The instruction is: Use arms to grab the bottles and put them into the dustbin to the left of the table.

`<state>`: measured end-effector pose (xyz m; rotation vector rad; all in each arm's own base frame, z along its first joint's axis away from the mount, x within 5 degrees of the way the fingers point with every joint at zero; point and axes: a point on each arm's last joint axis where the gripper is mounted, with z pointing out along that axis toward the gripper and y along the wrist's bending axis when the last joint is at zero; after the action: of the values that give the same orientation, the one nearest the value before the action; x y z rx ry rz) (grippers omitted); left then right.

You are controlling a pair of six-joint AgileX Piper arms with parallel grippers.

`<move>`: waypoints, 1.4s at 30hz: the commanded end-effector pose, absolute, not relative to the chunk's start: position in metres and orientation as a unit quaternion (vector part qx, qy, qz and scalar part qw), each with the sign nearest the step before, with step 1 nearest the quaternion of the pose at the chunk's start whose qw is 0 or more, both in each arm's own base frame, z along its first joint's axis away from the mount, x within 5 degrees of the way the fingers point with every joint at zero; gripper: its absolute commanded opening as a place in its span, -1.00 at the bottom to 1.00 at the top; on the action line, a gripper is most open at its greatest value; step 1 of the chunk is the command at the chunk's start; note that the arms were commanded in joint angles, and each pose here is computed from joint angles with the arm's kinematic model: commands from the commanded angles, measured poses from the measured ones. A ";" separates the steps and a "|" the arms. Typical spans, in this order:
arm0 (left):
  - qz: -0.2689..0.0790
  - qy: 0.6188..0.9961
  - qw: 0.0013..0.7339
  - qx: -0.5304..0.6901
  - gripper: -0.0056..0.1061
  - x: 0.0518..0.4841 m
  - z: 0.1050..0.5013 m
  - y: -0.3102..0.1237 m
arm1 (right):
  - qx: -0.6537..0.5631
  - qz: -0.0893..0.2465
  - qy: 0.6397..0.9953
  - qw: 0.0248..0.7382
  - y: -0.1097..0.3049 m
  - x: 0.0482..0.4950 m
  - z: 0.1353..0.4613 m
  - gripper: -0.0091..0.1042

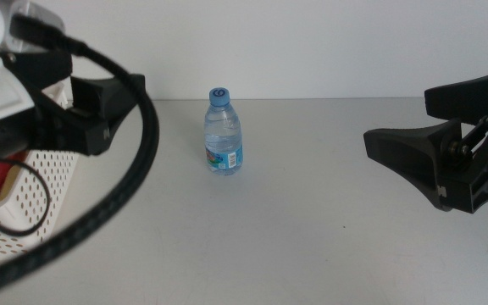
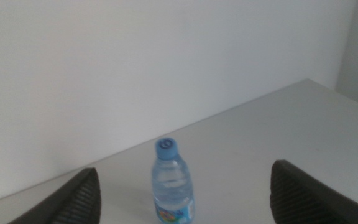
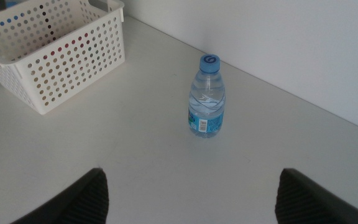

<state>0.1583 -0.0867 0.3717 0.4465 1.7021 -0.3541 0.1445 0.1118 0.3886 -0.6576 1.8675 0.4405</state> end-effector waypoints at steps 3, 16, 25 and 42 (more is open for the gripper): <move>-0.140 0.701 0.682 0.154 0.77 0.183 0.407 -0.082 | -0.271 0.193 0.749 0.574 0.111 0.143 0.409 0.67; -0.076 0.698 0.683 0.200 0.77 0.248 0.391 -0.102 | -0.271 0.193 0.749 0.574 0.111 0.143 0.409 0.67; -0.126 0.635 0.743 0.169 0.77 0.262 0.311 -0.111 | -0.271 0.193 0.749 0.574 0.111 0.143 0.409 0.67; -0.145 0.689 0.688 0.174 0.77 0.355 0.253 -0.151 | -0.271 0.193 0.749 0.574 0.111 0.143 0.409 0.67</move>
<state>0.3497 -0.1493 0.2230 0.4432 1.6835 -0.2872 0.1445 0.1118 0.3885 -0.6580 1.8685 0.4403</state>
